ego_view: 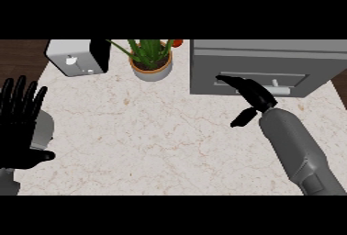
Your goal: Pick up the cup, place it into the drawer and close the drawer
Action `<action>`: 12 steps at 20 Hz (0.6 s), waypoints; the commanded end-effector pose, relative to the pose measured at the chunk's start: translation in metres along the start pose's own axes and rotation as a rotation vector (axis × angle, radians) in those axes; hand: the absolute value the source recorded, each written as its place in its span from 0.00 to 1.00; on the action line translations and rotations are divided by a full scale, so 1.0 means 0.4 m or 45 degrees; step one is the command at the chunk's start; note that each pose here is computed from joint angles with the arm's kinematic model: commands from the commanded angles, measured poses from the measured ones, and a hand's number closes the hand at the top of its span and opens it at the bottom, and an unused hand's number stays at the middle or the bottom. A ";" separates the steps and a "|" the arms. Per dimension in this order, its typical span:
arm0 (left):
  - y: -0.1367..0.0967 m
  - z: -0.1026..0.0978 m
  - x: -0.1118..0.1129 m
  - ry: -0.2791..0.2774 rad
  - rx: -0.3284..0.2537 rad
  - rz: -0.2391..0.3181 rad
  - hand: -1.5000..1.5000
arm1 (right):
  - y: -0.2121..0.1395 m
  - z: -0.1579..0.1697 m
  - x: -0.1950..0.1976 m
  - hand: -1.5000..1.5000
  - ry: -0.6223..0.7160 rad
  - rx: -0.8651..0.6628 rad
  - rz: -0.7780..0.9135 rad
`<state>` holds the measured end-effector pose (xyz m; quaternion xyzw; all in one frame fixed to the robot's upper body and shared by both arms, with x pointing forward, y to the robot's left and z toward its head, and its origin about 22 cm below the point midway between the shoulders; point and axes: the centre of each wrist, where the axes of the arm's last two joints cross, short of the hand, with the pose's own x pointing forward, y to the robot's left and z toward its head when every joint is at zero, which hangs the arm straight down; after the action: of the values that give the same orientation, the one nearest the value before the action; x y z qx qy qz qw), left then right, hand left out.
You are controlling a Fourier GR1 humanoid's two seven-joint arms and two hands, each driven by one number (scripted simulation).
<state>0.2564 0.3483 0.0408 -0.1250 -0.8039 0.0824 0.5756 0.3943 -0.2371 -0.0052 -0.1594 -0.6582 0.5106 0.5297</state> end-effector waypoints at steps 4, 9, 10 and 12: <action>-0.014 -0.027 -0.011 0.001 -0.018 0.033 0.00 | -0.115 -0.025 -0.040 0.00 0.084 0.040 -0.007; -0.021 -0.032 -0.004 0.002 -0.071 0.005 0.00 | -0.142 -0.001 -0.070 0.00 0.123 0.012 -0.019; -0.035 -0.038 -0.007 0.001 -0.054 0.001 0.00 | -0.161 -0.011 -0.062 0.00 0.098 -0.014 -0.048; -0.021 -0.027 -0.016 0.004 -0.054 -0.012 0.00 | -0.205 -0.030 -0.042 0.00 0.125 0.011 -0.034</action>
<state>0.2658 0.3374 0.0413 -0.1342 -0.8045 0.0680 0.5745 0.4228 -0.2637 0.0209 -0.1123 -0.6556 0.5176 0.5382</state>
